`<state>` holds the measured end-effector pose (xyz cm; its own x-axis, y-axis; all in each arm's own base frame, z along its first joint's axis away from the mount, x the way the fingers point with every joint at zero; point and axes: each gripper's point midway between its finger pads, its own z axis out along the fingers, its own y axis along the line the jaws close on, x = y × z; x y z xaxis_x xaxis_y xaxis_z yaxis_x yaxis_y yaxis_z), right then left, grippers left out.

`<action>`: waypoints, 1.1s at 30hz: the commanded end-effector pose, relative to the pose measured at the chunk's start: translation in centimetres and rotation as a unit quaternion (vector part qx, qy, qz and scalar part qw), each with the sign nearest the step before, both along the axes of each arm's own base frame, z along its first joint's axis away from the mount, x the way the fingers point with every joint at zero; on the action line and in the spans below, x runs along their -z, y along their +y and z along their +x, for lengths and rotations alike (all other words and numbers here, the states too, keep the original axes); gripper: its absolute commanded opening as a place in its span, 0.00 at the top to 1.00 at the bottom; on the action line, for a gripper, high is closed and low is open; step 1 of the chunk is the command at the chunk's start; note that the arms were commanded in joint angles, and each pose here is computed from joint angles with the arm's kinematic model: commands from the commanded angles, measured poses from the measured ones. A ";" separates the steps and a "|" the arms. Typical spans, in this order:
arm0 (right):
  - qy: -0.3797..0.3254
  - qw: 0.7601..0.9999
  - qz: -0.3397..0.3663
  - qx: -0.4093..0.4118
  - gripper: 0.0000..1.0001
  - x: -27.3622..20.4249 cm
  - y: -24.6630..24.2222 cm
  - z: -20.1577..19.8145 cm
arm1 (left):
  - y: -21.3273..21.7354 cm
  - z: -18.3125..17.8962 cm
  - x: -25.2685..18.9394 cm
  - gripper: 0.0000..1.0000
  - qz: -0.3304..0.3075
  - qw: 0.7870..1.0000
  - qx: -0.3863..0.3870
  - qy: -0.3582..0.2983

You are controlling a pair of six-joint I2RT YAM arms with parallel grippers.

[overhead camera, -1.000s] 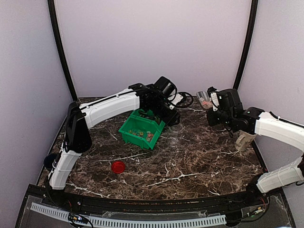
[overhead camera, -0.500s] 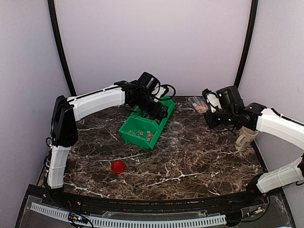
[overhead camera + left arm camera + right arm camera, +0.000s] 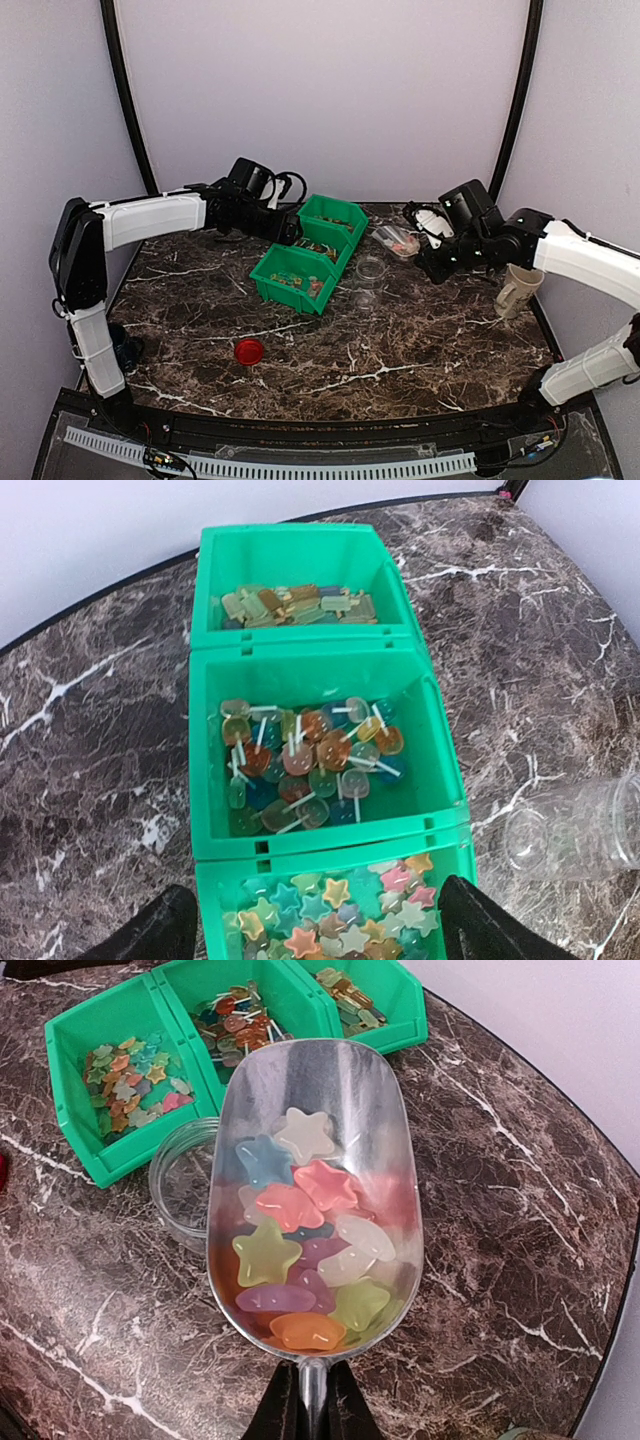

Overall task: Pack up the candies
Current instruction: Place the fake candies in the packing bottle.

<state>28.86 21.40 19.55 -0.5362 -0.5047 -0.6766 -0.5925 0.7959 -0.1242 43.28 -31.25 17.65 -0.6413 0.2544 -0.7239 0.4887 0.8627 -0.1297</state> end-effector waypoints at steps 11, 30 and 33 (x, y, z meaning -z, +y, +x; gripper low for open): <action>0.025 0.999 -0.011 -0.046 1.00 -2.3 1.6 -1.9 | 5.5 -0.1 2.1 0.13 -0.035 0.997 -0.064 -0.014; 0.075 0.993 -0.069 -0.054 1.00 -0.9 1.1 -3.4 | 6.8 -0.9 3.8 0.16 -0.038 0.997 -0.072 -0.017; 0.080 0.992 -0.077 -0.054 1.00 -0.6 1.1 -3.4 | 6.8 -0.9 3.9 0.17 -0.039 0.997 -0.071 -0.015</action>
